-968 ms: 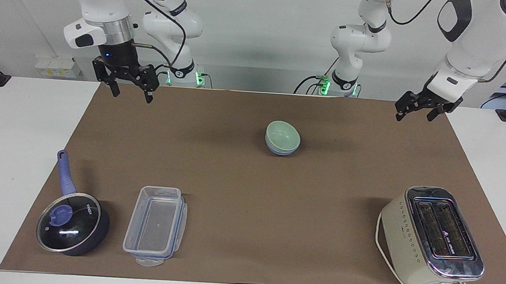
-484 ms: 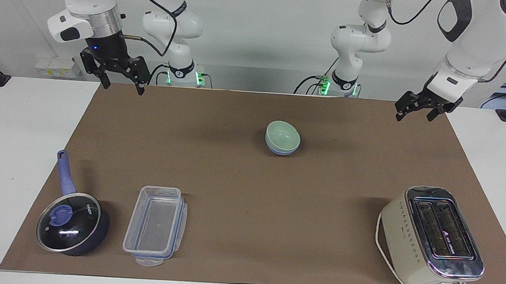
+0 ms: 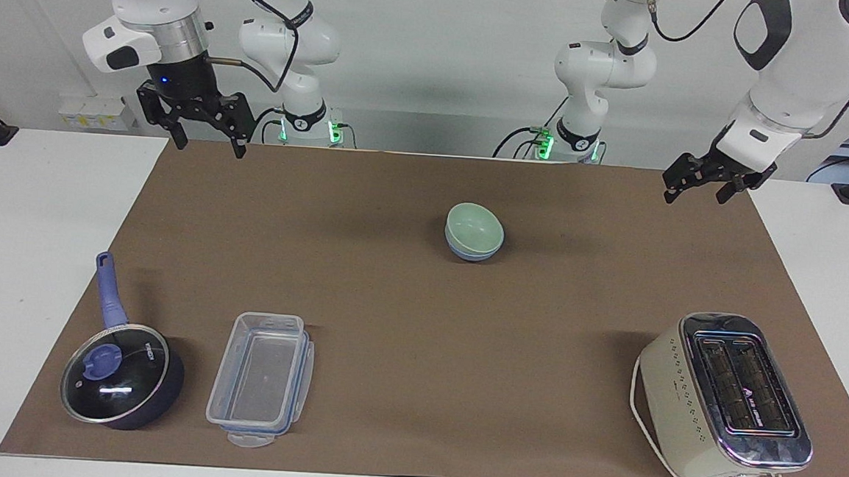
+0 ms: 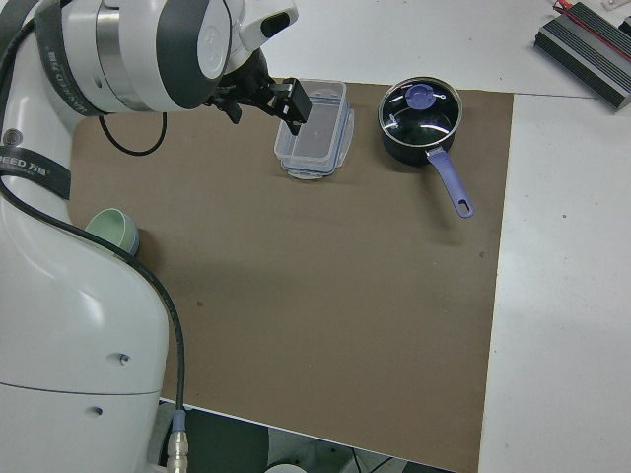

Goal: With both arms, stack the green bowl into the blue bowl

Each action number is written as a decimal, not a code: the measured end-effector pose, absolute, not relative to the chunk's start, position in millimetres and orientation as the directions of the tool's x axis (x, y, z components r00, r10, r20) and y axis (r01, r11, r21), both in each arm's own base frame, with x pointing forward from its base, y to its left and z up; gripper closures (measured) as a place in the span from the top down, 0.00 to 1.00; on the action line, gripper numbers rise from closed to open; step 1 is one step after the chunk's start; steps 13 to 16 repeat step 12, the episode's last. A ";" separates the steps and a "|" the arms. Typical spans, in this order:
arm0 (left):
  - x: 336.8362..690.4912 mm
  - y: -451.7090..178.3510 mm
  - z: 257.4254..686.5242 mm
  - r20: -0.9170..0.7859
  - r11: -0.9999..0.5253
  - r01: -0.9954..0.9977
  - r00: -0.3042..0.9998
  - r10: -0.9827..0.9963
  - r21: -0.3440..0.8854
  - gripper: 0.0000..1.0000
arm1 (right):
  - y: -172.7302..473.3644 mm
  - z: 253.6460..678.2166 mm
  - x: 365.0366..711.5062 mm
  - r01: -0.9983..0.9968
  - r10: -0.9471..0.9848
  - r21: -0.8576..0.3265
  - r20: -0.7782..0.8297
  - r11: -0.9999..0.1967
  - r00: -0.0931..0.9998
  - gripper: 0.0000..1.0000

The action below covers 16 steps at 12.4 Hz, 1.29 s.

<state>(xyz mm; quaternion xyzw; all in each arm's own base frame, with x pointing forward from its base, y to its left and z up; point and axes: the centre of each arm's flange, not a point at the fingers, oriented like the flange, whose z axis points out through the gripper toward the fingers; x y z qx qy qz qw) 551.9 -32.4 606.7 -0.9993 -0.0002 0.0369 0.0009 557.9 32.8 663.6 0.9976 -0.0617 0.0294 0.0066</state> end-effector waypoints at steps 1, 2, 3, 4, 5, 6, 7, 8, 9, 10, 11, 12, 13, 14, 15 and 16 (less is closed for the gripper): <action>551.9 -32.4 606.7 -0.074 -1.000 0.000 0.997 0.000 -0.002 1.00 | 34.0 662.0 557.8 -0.120 -0.119 0.007 0.055 -0.993 0.991 1.00; 551.9 -32.4 606.7 -0.074 -1.000 0.000 0.997 0.000 -0.002 1.00 | 34.4 660.1 557.9 -0.117 -0.116 0.007 0.051 -0.993 0.992 1.00; 551.9 -32.4 606.7 -0.074 -1.000 0.000 0.997 0.000 -0.002 1.00 | 34.5 658.8 557.9 -0.116 -0.115 0.007 0.048 -0.993 0.992 1.00; 551.9 -32.4 606.7 -0.074 -1.000 0.000 0.997 0.000 -0.002 1.00 | 34.4 657.2 557.9 -0.115 -0.115 0.007 0.045 -0.993 0.992 1.00; 551.9 -32.4 606.7 -0.074 -1.000 0.000 0.997 0.000 -0.002 1.00 | 34.2 655.6 558.0 -0.116 -0.115 0.008 0.042 -0.993 0.992 1.00; 551.9 -32.4 606.7 -0.074 -1.000 0.000 0.997 0.000 -0.002 1.00 | 34.0 654.9 558.0 -0.116 -0.115 0.008 0.040 -0.993 0.993 1.00; 551.9 -32.4 606.7 -0.074 -1.000 0.000 0.997 0.000 -0.002 1.00 | 34.0 654.7 558.0 -0.116 -0.115 0.008 0.040 -0.993 0.993 1.00; 551.9 -32.4 606.7 -0.074 -1.000 0.000 0.997 0.000 -0.002 1.00 | 34.0 654.4 558.0 -0.116 -0.115 0.008 0.039 -0.993 0.993 1.00; 551.9 -32.4 606.7 -0.074 -1.000 0.000 0.997 0.000 -0.002 1.00 | 34.0 653.6 557.9 -0.116 -0.115 0.009 0.037 -0.993 0.993 1.00; 551.9 -32.4 606.7 -0.074 -1.000 0.000 0.997 0.000 -0.002 1.00 | 34.0 652.6 557.9 -0.116 -0.115 0.009 0.035 -0.993 0.993 1.00; 551.9 -32.4 606.7 -0.074 -1.000 0.000 0.997 0.000 -0.002 1.00 | 34.0 652.1 557.9 -0.116 -0.115 0.009 0.034 -0.993 0.993 1.00; 551.9 -32.4 606.7 -0.074 -1.000 0.000 0.997 0.000 -0.002 1.00 | 34.0 651.9 557.8 -0.116 -0.115 0.009 0.034 -0.993 0.993 1.00; 551.9 -32.4 606.7 -0.074 -1.000 0.000 0.997 0.000 -0.002 1.00 | 34.0 651.9 557.8 -0.116 -0.115 0.009 0.034 -0.993 0.993 1.00; 551.9 -32.4 606.7 -0.074 -1.000 0.000 0.997 0.000 -0.002 1.00 | 34.0 651.9 557.8 -0.116 -0.115 0.009 0.034 -0.993 0.993 1.00; 551.9 -32.4 606.7 -0.074 -1.000 0.000 0.997 0.000 -0.002 1.00 | 34.0 651.9 557.8 -0.116 -0.115 0.009 0.034 -0.993 0.993 1.00; 551.9 -32.4 606.7 -0.074 -1.000 0.000 0.997 0.000 -0.002 1.00 | 34.0 651.9 557.8 -0.116 -0.115 0.009 0.034 -0.993 0.993 1.00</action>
